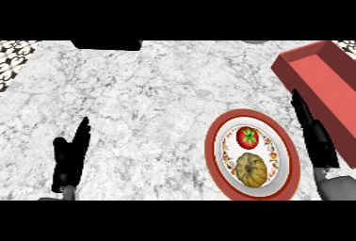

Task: Pick the squash from the plate and place it in the cardboard box

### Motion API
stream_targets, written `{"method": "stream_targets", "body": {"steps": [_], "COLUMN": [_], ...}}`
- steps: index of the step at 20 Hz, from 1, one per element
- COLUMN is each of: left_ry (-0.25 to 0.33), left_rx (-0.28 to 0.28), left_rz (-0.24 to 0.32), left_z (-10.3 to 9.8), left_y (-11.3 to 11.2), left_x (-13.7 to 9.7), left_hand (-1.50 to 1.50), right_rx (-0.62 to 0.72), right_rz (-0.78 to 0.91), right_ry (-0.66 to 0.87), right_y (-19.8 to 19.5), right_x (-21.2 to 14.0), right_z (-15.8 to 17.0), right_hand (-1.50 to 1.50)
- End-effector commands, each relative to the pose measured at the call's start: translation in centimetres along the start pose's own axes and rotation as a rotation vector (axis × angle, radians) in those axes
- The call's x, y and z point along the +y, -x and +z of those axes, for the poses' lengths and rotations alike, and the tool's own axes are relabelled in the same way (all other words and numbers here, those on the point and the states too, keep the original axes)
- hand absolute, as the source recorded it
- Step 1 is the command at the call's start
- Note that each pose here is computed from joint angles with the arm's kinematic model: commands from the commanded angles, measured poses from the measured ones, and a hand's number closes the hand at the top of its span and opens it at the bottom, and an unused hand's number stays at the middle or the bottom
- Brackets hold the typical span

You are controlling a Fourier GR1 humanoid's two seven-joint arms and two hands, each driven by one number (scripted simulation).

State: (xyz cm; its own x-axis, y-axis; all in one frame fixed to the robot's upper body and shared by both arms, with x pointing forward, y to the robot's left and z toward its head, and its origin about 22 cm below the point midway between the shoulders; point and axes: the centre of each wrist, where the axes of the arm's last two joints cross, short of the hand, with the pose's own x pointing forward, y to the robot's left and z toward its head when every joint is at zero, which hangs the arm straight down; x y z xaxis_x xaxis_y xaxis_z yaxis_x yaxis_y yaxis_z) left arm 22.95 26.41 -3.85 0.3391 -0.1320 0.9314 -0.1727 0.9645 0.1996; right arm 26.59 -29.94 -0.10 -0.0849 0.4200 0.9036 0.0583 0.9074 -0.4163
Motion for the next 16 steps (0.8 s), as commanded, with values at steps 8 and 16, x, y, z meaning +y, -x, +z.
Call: {"method": "stream_targets", "body": {"steps": [8,16], "left_ry": [-0.013,0.05], "left_rx": [-0.247,-0.284], "left_rz": [0.171,0.205], "left_z": [-0.3,0.0], "left_y": [-6.4,-9.3], "left_x": [0.9,1.0], "left_hand": [0.0,0.0], "right_rx": [-0.061,-0.212], "right_rz": [0.719,0.916], "right_ry": [0.32,0.216], "right_y": [-5.2,-13.4], "right_x": [-11.5,-7.0], "right_z": [0.0,3.6], "right_hand": [1.5,-1.5]}}
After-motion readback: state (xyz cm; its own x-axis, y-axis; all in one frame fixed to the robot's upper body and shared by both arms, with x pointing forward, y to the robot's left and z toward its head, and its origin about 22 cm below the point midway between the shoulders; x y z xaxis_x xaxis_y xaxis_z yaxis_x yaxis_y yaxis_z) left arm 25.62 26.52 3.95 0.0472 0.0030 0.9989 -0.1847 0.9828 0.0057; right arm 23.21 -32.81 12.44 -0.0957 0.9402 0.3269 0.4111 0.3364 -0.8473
